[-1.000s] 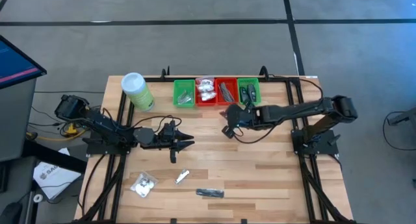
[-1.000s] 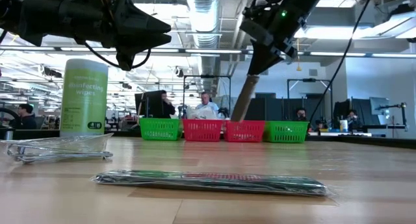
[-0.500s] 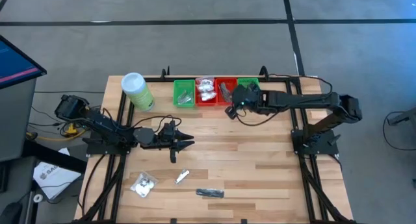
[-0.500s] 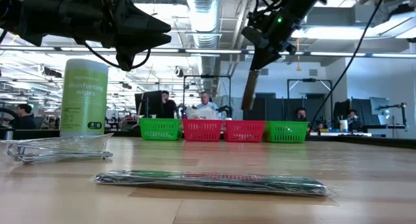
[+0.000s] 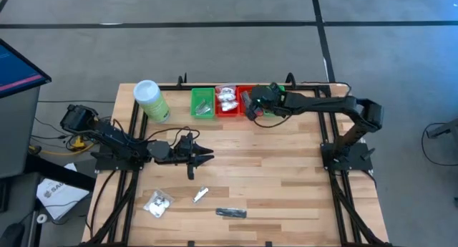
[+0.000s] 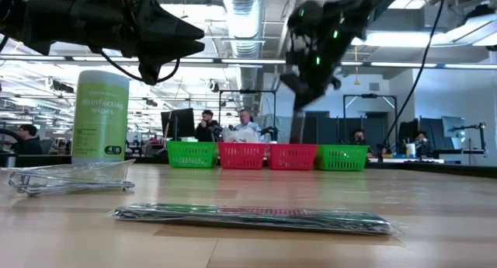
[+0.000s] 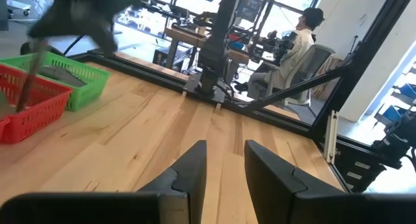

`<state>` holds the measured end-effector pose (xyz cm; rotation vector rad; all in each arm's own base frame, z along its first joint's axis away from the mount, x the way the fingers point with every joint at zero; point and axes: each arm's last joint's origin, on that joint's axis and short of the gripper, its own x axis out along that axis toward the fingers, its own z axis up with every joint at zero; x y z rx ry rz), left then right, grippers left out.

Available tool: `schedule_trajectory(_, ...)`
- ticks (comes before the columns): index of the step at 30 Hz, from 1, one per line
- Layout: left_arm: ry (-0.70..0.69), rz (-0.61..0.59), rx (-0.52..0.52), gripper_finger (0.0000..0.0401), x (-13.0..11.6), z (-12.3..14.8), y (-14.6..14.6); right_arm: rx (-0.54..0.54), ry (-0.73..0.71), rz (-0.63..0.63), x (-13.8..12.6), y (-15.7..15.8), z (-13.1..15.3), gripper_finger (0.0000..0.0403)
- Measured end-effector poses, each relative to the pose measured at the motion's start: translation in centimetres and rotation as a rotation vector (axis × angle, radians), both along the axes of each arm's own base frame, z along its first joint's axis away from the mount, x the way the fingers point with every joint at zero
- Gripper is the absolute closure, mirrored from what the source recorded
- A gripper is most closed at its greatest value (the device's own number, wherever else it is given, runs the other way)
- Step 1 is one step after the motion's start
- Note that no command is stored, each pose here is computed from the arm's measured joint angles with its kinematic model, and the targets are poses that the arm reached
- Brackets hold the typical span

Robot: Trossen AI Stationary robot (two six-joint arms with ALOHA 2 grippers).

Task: Pick & Place Travel size toiletries
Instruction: Put the black comb into the right red bin, then put the silver nail cutter into the left green bin

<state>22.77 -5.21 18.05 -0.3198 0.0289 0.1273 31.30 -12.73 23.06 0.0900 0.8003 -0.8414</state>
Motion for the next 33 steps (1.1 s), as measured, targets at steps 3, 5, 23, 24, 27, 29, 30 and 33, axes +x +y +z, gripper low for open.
schedule_trajectory(3,0.0,0.0,0.0,0.0304,0.0,0.0,0.0,0.007,0.053,-0.005,0.4,-1.2,-1.8,0.0403)
schedule_trajectory(5,0.0,0.005,0.0,0.0304,0.0,0.0,0.1,-0.003,0.063,-0.012,0.5,-2.2,-2.5,0.0403)
schedule_trajectory(23,0.0,0.021,0.0,0.0304,0.1,0.0,0.4,0.066,0.025,0.047,0.4,-3.7,-3.0,0.0344)
schedule_trajectory(24,0.0,0.021,0.0,0.0304,0.1,0.0,0.4,0.066,0.025,0.042,0.3,-3.9,-3.0,0.0335)
schedule_trajectory(27,0.0,0.021,0.0,0.0304,0.1,0.0,0.4,0.067,0.025,0.038,0.2,-4.0,-3.0,0.0312)
schedule_trajectory(29,0.0,0.021,0.0,0.0304,0.1,0.0,0.4,0.069,0.026,0.038,0.2,-4.0,-3.0,0.0302)
schedule_trajectory(30,0.0,0.021,0.0,0.0304,0.1,0.0,0.4,0.077,0.023,0.047,0.3,-3.8,-3.1,0.0299)
schedule_trajectory(33,0.0,0.021,-0.003,0.0304,0.1,0.0,0.4,0.175,-0.034,0.128,0.8,-2.9,-3.1,0.0294)
